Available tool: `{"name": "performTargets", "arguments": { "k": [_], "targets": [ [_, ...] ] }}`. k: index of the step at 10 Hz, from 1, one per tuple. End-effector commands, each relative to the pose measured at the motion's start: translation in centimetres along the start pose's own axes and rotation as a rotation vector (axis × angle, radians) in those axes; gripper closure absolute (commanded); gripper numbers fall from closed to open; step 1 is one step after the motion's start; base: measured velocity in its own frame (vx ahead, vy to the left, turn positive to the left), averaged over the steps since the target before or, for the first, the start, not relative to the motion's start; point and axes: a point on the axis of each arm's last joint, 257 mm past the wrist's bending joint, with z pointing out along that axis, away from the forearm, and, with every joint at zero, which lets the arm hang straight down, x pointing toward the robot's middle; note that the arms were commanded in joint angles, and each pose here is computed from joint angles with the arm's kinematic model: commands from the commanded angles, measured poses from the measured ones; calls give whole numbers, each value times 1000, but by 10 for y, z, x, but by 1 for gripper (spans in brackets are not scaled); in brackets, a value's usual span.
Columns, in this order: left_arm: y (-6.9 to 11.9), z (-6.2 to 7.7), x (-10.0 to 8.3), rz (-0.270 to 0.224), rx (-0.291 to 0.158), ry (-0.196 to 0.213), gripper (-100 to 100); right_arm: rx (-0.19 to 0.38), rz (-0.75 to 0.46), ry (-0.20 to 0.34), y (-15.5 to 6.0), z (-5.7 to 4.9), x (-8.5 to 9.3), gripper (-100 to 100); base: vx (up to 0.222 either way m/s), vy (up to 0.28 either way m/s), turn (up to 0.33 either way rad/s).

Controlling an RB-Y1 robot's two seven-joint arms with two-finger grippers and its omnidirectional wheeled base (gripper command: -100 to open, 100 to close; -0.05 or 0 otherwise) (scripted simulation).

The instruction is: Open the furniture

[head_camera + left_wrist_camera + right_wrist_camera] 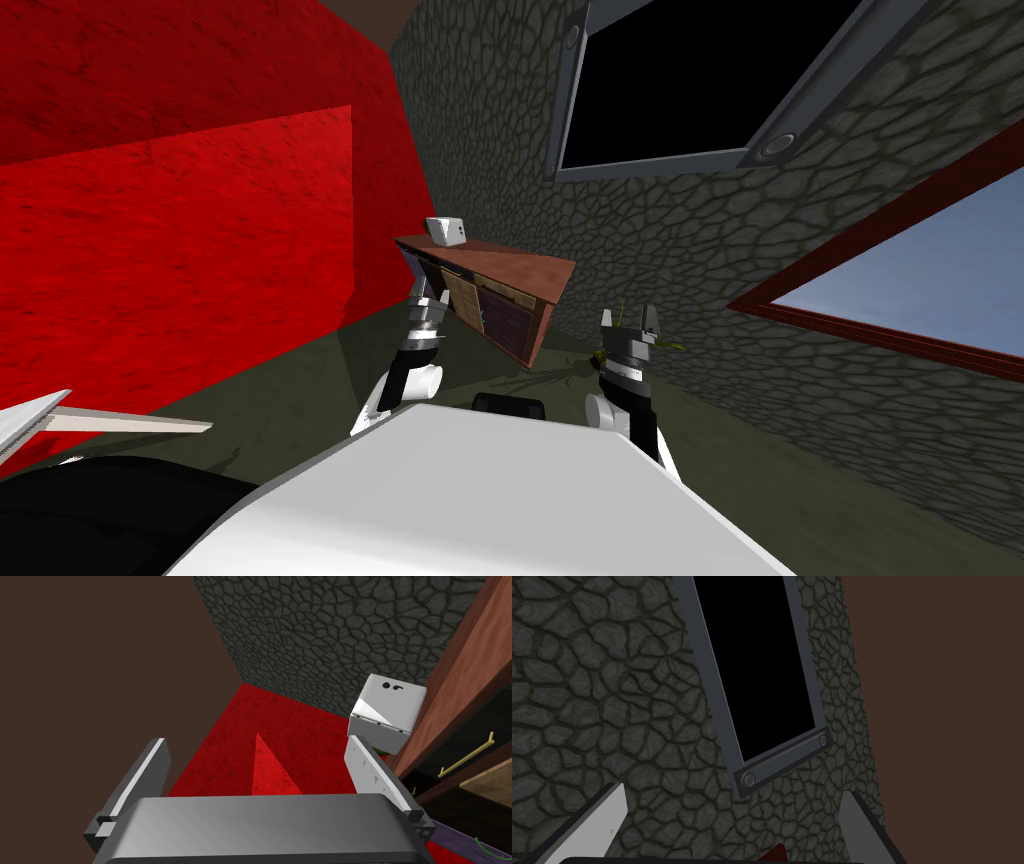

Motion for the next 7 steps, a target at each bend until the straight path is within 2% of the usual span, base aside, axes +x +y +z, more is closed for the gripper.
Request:
{"name": "performTargets", "arguments": {
  "k": [1,7],
  "targets": [
    [0,0,0,0,0,0,0,0,0,0,0,0,0,0,0,0,0],
    [0,0,0,0,0,0,0,0,0,0,0,0,0,0,0,0,0]
  ]
}}
